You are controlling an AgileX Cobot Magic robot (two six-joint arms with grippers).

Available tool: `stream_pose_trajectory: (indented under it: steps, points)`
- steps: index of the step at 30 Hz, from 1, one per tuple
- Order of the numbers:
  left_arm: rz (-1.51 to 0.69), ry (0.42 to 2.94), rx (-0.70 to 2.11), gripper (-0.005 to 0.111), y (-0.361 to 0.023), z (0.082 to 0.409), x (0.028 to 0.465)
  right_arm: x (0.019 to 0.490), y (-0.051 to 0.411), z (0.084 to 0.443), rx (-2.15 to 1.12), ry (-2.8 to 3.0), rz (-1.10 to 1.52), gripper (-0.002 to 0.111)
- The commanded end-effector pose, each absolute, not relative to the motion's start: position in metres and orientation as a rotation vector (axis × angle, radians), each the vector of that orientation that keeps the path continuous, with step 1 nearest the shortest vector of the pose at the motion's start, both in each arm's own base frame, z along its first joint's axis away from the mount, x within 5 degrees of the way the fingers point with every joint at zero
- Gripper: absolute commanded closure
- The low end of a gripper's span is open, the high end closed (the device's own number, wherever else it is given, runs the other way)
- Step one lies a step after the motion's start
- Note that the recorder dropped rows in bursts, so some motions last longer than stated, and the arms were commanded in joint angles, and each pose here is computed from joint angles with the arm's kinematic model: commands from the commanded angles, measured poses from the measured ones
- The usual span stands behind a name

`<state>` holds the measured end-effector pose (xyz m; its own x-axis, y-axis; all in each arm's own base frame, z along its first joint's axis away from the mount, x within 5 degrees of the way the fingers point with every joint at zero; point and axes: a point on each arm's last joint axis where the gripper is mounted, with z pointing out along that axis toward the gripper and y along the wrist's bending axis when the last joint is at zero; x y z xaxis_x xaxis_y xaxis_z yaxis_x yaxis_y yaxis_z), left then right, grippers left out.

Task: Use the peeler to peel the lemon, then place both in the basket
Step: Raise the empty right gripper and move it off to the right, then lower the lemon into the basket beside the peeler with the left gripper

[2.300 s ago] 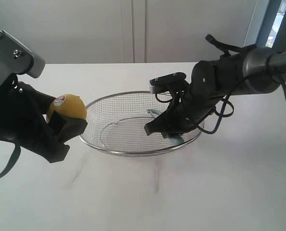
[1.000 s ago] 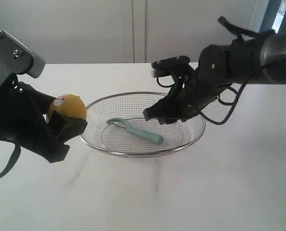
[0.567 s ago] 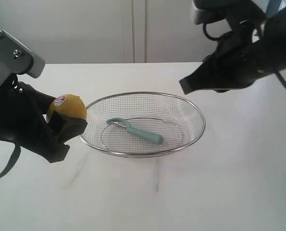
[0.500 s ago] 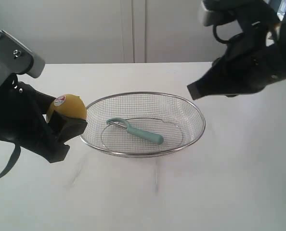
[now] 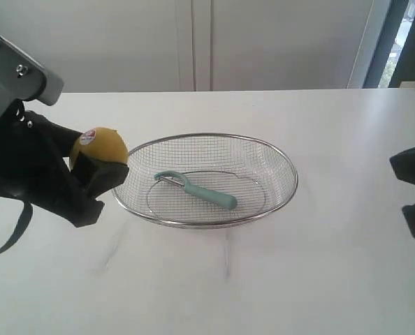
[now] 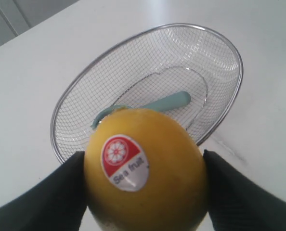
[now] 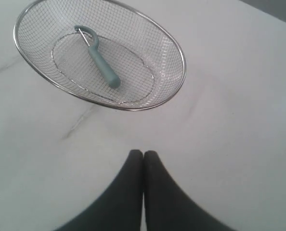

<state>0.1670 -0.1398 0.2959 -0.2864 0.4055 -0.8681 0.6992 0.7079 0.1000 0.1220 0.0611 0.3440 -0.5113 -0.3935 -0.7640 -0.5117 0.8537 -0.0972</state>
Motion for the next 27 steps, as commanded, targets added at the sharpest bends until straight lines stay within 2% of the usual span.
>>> stream_pose_trajectory:
  steps: [1,10,15,22,27]
  points:
    - [-0.387,1.819,0.789,0.107,-0.141,0.309,0.171,0.117,0.057,0.342,-0.634,2.12,0.168,0.108]
    - [-0.397,1.551,0.638,0.107,-0.143,0.333,0.181,0.116,0.056,0.329,-0.623,2.168,0.173,0.108]
    - [-0.387,1.471,0.591,0.107,-0.152,0.331,0.195,0.115,0.056,0.33,-0.614,2.168,0.182,0.108]
    - [-0.365,1.585,0.649,0.107,-0.175,0.305,0.223,0.115,0.057,0.33,-0.609,2.166,0.194,0.108]
    - [-0.35,1.854,0.797,0.107,-0.198,0.283,0.244,0.115,0.057,0.33,-0.609,2.164,0.194,0.108]
